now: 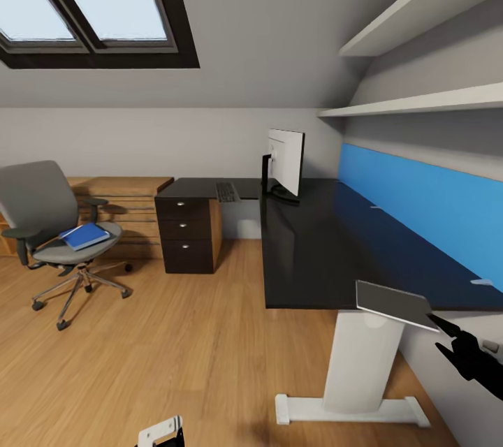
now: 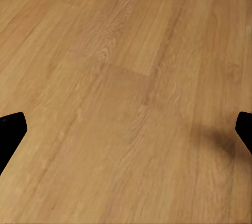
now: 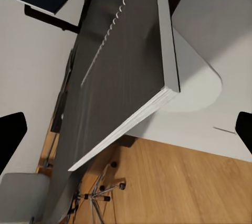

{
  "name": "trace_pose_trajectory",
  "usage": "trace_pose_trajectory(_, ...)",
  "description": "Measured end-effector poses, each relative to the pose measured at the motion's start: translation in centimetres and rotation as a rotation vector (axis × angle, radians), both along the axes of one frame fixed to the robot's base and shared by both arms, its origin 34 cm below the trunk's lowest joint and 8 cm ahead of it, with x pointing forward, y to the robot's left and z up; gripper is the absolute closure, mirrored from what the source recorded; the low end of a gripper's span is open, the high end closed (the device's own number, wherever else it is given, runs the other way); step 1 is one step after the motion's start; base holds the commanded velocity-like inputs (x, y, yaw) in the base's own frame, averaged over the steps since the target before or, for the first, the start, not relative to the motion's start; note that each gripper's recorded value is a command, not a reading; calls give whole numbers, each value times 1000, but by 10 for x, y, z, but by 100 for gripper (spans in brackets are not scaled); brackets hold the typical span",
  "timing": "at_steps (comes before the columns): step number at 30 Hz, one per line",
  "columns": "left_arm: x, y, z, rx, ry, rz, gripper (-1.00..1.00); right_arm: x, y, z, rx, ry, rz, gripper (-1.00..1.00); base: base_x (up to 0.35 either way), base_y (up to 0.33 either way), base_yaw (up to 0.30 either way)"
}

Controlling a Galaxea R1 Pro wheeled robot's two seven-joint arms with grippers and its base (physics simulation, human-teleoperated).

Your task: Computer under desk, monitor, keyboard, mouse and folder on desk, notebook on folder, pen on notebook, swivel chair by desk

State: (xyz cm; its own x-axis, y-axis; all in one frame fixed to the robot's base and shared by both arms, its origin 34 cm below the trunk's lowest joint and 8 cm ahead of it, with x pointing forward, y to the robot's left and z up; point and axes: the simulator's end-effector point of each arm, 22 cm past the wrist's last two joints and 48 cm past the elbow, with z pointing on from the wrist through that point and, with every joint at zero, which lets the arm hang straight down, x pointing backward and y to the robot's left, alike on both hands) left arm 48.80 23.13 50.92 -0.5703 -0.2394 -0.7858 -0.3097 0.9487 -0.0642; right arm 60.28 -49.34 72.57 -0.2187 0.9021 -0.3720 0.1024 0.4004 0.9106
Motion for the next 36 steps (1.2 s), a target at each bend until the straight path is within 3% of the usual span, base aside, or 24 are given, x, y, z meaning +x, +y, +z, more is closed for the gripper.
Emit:
trace_pose_trajectory(13, 0, -1, 0, -2, -1, -3, -100, 0, 0, -1, -1, 3, -1, -100, 104, 0, 0)
trace_pose_trajectory(36, 0, -2, -7, -5, -5, -1, -100, -1, 0, -9, -2, 0, -1, -100, 5, 0, 0)
